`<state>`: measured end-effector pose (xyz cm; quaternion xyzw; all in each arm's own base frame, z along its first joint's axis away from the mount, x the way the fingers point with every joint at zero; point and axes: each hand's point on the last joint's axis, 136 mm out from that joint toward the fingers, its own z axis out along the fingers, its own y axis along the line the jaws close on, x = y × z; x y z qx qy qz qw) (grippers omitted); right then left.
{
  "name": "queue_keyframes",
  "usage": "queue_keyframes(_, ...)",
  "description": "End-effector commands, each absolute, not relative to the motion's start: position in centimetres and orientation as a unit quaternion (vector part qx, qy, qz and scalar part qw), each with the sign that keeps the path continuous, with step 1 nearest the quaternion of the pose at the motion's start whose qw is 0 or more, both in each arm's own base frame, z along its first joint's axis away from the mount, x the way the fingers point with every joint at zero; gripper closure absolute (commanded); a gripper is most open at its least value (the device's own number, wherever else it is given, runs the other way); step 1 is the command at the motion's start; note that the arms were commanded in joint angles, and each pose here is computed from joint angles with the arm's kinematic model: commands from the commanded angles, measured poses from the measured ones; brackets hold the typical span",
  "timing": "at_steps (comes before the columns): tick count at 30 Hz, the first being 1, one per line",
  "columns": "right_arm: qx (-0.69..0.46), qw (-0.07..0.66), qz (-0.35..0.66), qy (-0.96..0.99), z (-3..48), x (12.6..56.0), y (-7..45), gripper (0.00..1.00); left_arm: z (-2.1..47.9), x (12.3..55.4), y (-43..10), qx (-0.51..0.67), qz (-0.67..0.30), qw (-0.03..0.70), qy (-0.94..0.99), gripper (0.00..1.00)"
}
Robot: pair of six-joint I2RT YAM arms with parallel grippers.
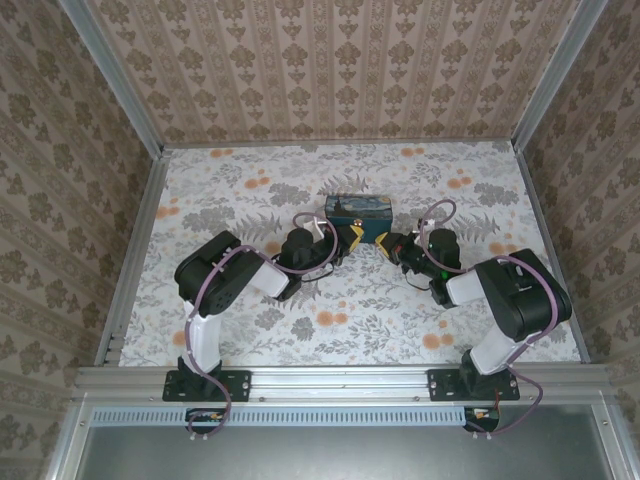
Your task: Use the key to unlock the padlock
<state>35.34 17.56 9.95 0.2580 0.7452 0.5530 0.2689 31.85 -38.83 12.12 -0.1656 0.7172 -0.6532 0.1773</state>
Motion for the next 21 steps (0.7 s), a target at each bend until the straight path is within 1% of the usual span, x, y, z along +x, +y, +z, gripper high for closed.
queue_keyframes(1,0.251,0.286,0.551,0.742,11.1,36.0,17.4,1.0,14.9,31.7,-39.0,-0.142,-0.681,0.192,0.692,1.0)
queue_keyframes(21,0.238,0.297,0.561,0.735,13.6,37.8,18.7,1.0,14.7,31.7,-39.2,-0.142,-0.68,0.191,0.693,1.0)
